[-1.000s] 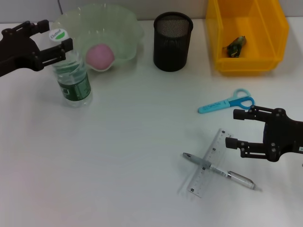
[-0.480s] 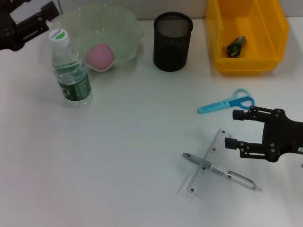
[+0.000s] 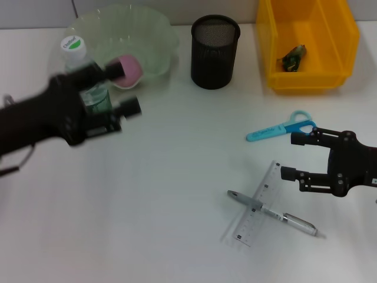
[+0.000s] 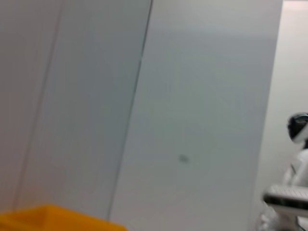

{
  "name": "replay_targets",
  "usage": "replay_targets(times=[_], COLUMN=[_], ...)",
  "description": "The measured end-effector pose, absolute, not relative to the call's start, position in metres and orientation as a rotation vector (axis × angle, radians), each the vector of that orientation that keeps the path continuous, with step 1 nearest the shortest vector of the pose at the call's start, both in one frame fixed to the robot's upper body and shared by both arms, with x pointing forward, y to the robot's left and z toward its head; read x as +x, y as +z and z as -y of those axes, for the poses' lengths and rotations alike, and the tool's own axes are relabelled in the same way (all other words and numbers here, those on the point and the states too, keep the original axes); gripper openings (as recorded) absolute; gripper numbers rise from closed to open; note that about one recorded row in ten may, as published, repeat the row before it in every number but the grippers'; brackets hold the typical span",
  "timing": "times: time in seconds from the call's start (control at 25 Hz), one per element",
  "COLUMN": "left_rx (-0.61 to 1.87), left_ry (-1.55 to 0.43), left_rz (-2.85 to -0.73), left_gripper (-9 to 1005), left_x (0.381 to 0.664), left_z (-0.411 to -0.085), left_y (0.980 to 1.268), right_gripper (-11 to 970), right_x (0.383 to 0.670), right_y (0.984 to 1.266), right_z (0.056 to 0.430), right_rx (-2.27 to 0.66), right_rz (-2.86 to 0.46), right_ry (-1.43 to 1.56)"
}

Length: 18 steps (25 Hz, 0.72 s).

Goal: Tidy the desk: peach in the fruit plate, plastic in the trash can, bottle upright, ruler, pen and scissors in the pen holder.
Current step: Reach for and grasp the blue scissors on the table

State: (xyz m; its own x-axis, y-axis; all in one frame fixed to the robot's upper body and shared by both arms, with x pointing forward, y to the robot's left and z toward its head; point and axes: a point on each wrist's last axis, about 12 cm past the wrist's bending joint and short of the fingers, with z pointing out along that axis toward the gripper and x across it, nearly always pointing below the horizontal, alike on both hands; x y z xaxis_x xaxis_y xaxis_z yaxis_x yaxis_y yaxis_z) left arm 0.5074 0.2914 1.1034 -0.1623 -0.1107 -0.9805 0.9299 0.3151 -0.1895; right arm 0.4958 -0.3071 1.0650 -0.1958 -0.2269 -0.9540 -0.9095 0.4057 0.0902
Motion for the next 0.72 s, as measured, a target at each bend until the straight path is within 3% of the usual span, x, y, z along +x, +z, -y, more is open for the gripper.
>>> replay_targets(times=[0.4, 0.72], left_rx=[0.935, 0.975], left_ry=[-1.067, -1.024], left_rz=[-1.510, -1.613], left_gripper=[804, 804], left_x=[0.482, 0.484], left_z=[-0.268, -0.259], left_y=[1.054, 1.035], right_gripper=[738, 737], right_x=[0.499, 0.500], right_y=[1.067, 1.069], right_z=[0.308, 0.310], right_rx=[-1.008, -1.022], right_rz=[-1.681, -1.685], right_ry=[0.866, 0.863])
